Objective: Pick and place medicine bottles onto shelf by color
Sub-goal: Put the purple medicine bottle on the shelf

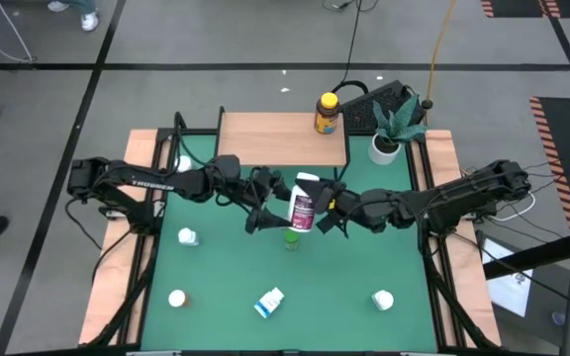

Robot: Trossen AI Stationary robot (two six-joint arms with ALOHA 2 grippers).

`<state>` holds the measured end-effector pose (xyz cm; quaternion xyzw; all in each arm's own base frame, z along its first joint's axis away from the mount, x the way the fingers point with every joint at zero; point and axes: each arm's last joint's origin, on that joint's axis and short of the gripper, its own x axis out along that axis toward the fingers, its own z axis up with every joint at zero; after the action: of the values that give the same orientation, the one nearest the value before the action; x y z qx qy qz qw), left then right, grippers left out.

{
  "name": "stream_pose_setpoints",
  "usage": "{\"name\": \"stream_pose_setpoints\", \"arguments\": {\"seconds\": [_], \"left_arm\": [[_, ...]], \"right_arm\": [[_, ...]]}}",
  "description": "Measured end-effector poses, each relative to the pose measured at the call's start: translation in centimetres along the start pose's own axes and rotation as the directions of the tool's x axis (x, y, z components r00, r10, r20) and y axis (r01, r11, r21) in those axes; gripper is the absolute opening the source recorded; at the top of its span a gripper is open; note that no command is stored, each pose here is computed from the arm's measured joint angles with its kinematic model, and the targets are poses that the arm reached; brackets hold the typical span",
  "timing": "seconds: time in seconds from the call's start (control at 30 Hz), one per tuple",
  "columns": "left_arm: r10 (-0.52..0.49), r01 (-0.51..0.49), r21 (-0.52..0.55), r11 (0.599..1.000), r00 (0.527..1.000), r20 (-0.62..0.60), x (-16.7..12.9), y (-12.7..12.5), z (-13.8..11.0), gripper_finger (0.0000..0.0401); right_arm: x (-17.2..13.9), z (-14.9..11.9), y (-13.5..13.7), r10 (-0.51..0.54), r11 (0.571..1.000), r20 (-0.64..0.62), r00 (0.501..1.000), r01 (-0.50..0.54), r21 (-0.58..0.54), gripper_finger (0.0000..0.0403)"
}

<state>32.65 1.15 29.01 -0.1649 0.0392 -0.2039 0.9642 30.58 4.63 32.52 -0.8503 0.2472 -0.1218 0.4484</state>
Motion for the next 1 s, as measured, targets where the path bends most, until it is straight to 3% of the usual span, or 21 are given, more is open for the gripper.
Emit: {"name": "stream_pose_setpoints", "arguments": {"seconds": [0.27,0.47,0.83,1.0], "left_arm": [[0.146,-0.142,-0.065,0.988,0.987,0.069,-0.3,0.6,0.6,0.0379],[0.119,-0.117,-0.031,0.993,0.991,0.066,-0.1,0.5,0.4,0.0379],[0.188,-0.186,-0.071,0.980,0.982,0.034,0.6,2.5,-1.0,0.0398],[0.099,-0.094,-0.061,0.994,0.991,0.085,0.8,2.8,-0.6,0.0397]], "right_arm": [[0.7,-1.2,0.0,0.009,1.000,-0.124,0.992,-0.007,0.023,0.0237],[0.9,-1.2,0.8,0.014,1.000,-0.122,0.992,-0.014,0.002,0.0237],[1.0,-0.6,1.9,0.001,0.999,-0.082,0.997,-0.005,-0.047,0.0236],[0.8,-0.9,1.8,-0.050,0.999,-0.124,0.991,0.047,-0.025,0.0236]]}}
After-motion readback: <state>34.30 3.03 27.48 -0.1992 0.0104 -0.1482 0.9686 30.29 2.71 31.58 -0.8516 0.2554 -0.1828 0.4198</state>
